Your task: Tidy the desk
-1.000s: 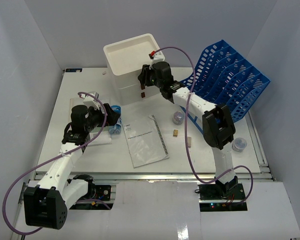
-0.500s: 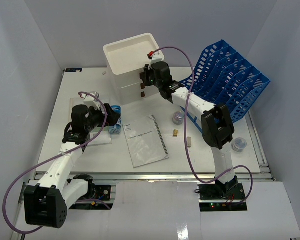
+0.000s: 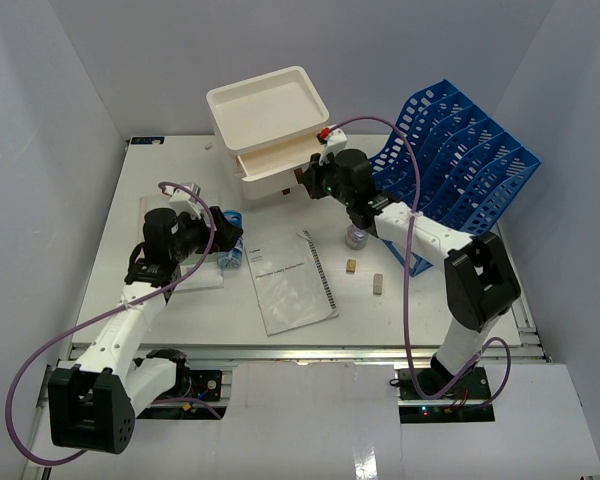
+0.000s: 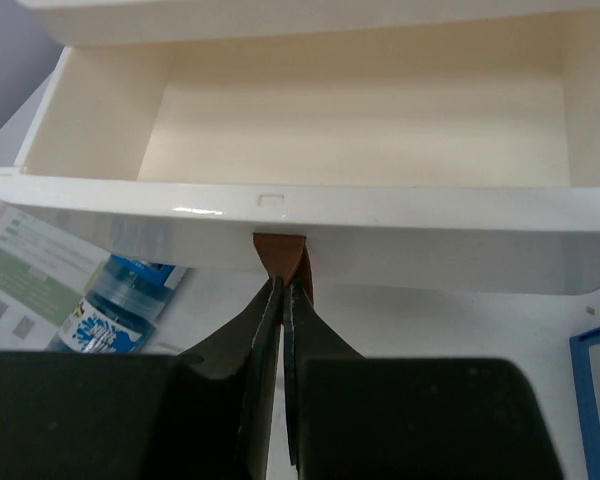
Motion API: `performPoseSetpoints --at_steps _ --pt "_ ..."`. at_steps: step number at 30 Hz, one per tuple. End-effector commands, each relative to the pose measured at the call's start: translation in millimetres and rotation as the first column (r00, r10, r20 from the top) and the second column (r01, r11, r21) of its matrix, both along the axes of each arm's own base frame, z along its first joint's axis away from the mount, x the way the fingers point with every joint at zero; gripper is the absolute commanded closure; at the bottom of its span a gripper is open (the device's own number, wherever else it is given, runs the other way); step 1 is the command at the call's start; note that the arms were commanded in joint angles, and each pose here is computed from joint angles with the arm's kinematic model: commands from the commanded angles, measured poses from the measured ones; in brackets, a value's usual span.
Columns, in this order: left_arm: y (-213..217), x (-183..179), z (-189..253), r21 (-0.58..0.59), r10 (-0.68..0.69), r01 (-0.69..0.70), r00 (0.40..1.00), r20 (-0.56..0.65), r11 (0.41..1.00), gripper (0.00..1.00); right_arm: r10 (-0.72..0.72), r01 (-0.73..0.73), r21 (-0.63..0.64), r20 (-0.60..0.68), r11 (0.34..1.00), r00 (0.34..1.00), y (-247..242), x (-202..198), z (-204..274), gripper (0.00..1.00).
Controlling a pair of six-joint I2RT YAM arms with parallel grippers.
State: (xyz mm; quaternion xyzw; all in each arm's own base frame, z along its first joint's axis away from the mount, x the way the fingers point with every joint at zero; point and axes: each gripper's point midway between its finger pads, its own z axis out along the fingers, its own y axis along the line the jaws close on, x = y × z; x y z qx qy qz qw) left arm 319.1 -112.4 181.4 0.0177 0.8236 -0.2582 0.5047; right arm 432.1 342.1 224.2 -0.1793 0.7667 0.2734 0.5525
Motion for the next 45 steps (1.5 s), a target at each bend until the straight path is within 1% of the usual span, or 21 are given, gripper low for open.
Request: performPoseSetpoints --at_steps 1,6,10,13,18,25,28,29,30,32,33,36,37,39,45 --pt "-5 2 18 -0.008 -0.025 0.025 0.999 0.038 1.0 0.02 0.046 -0.047 0.022 0.053 0.999 0.998 -9 -23 19 0.92" --pt "-5 3 12 -0.008 -0.027 0.027 1.0 0.013 1.0 0.02 0.05 -0.05 0.012 0.05 0.999 0.998 -18 -34 17 0.92" --pt "-3 6 1 0.007 -0.018 0.018 0.999 -0.031 1.0 0.02 0.059 -0.06 0.015 0.057 0.998 0.997 -19 -37 22 0.92" --pt "1 9 -12 0.027 0.009 -0.007 0.996 -0.086 1.0 0.02 0.071 -0.072 0.012 0.033 0.997 0.997 -18 -41 20 0.92" --pt "12 15 -36 0.104 0.093 -0.075 0.98 -0.175 0.992 0.02 0.08 -0.08 0.001 0.01 0.997 0.997 -21 -48 11 0.92" --pt "7 12 -65 0.188 0.127 -0.079 0.957 -0.26 0.979 0.02 0.124 -0.124 -0.013 -0.005 0.992 0.992 -21 -59 5 0.92" --pt "7 14 -75 0.199 0.14 -0.082 0.946 -0.293 0.977 0.02 0.155 -0.155 -0.015 0.001 0.988 0.988 -20 -65 6 0.92" --pt "7 15 -77 0.201 0.145 -0.085 0.943 -0.301 0.976 0.02 0.166 -0.166 -0.015 0.005 0.986 0.986 -20 -67 7 0.9" --pt "8 16 -80 0.205 0.151 -0.089 0.938 -0.311 0.975 0.02 0.179 -0.179 -0.019 0.011 0.984 0.984 -19 -69 8 0.81" --pt "9 19 -87 0.215 0.17 -0.101 0.929 -0.33 0.971 0.02 0.254 -0.253 -0.028 0.04 0.967 0.966 -16 -81 16 0.44" --pt "10 21 -91 0.222 0.181 -0.108 0.923 -0.339 0.969 0.02 0.29 -0.288 -0.033 0.057 0.957 0.955 -15 -87 20 0.29" --pt "12 25 -96 0.238 0.202 -0.121 0.914 -0.351 0.964 0.02 0.394 -0.388 -0.065 0.127 0.919 0.91 -16 -109 34 0.07" --pt "13 26 -98 0.244 0.208 -0.124 0.912 -0.354 0.962 0.03 0.421 -0.416 -0.064 0.138 0.907 0.897 -19 -117 37 0.03" --pt "13 28 -102 0.251 0.21 -0.121 0.908 -0.363 0.96 0.05 0.46 -0.452 -0.086 0.169 0.888 0.871 -26 -129 41 0.02" --pt "11 31 -121 0.294 0.212 -0.089 0.884 -0.417 0.952 0.14 0.509 -0.502 -0.084 0.195 0.861 0.839 -59 -152 40 0.03"
